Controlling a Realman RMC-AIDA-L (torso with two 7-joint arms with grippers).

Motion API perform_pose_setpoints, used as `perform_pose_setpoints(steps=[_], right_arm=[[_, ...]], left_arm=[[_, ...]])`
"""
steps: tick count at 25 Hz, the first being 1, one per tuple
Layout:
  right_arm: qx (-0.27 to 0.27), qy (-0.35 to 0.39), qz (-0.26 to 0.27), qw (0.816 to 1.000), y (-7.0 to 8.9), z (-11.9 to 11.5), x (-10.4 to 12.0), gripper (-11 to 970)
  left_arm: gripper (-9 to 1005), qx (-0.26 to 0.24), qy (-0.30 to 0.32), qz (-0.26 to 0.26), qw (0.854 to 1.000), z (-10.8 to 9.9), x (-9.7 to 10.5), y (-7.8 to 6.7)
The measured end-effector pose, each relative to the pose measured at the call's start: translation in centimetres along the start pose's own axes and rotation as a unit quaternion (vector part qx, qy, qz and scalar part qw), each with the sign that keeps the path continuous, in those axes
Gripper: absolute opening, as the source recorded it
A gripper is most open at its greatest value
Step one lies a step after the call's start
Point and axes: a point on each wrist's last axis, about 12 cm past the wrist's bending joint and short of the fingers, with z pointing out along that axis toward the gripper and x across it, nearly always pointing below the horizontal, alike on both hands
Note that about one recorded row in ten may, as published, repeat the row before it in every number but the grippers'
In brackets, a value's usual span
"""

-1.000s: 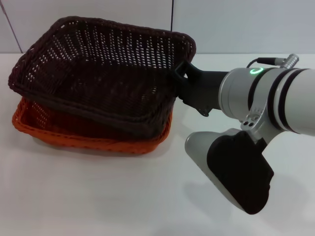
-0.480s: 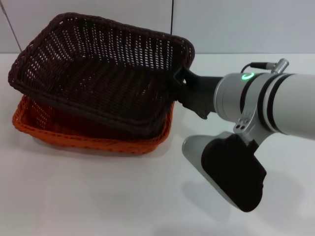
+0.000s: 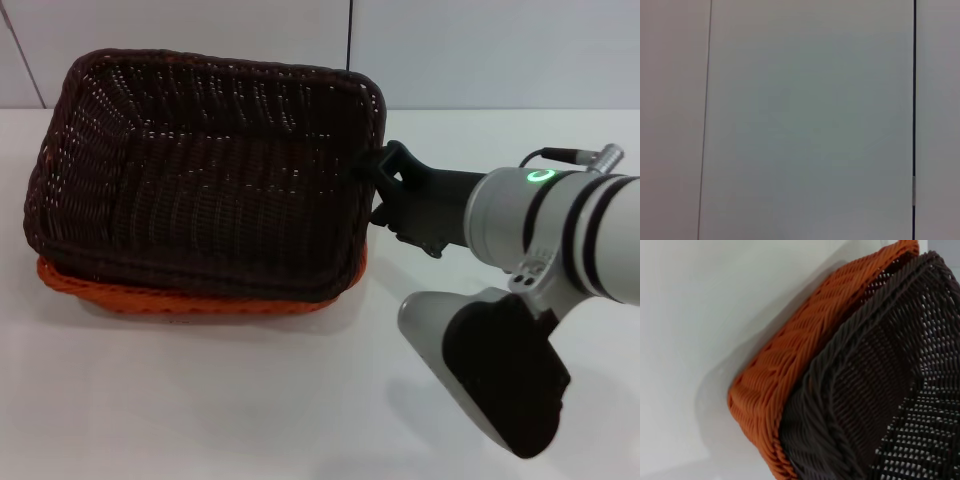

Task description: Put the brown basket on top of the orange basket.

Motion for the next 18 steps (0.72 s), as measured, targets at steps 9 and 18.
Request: perform_pose_setpoints(steps=[9, 18], right_arm=[[0.006, 0.009, 0.025, 1.000, 1.3, -2.3, -0.2, 672], [0.030, 0.067, 0.156, 0.985, 3.6, -4.0, 2.2, 702]], left_arm=[[810, 0.000, 0.003, 0.004, 1.000, 0.1, 0.1, 0.2], [810, 0.002, 0.016, 0.014, 1.000, 0.3, 0.6, 0.3]])
